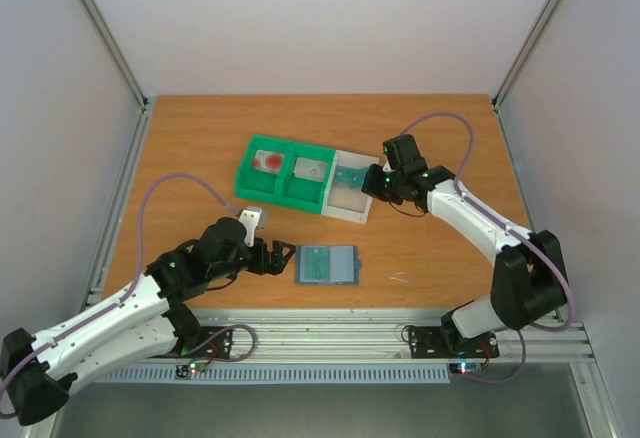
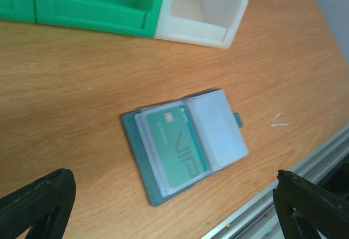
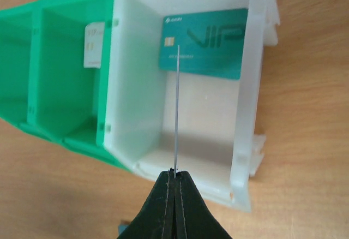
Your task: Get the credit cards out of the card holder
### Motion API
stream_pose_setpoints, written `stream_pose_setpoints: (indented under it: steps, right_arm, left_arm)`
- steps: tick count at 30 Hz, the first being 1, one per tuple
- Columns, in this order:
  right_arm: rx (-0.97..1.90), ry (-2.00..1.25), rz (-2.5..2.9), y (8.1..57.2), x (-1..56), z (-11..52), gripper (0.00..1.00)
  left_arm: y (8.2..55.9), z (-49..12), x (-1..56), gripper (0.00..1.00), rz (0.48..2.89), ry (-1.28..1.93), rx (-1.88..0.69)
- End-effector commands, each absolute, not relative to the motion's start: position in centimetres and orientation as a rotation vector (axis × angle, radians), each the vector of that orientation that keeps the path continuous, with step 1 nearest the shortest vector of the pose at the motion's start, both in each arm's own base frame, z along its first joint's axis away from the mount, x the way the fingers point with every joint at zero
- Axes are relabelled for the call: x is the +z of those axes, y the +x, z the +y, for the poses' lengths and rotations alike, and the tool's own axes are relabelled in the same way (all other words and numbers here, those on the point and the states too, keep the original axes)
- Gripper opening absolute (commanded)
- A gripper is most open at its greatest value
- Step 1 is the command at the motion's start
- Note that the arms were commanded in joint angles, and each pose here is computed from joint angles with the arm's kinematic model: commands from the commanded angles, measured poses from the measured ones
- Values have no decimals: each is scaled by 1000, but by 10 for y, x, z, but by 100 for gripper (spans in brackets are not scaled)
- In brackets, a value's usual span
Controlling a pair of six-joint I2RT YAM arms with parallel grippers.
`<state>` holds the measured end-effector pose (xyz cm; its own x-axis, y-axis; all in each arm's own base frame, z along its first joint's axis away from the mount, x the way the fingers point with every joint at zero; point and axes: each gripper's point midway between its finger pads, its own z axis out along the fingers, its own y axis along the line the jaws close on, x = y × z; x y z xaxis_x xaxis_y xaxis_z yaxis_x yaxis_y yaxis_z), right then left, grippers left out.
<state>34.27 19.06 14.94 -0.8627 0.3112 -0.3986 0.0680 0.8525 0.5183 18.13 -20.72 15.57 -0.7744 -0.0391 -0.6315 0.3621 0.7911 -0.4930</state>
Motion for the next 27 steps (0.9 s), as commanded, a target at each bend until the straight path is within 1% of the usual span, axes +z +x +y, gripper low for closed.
stream_pose_setpoints:
  steps: [1,5,10,18,27]
  right_arm:
    - [749,295,2524,371,153,194,1]
    - [788,315,2537,387,150,199,1]
    - [815,329,2554,396,138,206,1]
    - [831,336,2611,402,113,211,1]
    - [872,360,2599,406,106,207,1]
  left_arm:
    - [189,-199,163,99,2312,286,-697]
    - [189,-195,157,99,2321,279,-669]
    - [188,-197,154,99,2332,275,-688]
    - [186,-190,153,99,2349,230,-674]
    - [181,-183,142,99,2366,165,-690]
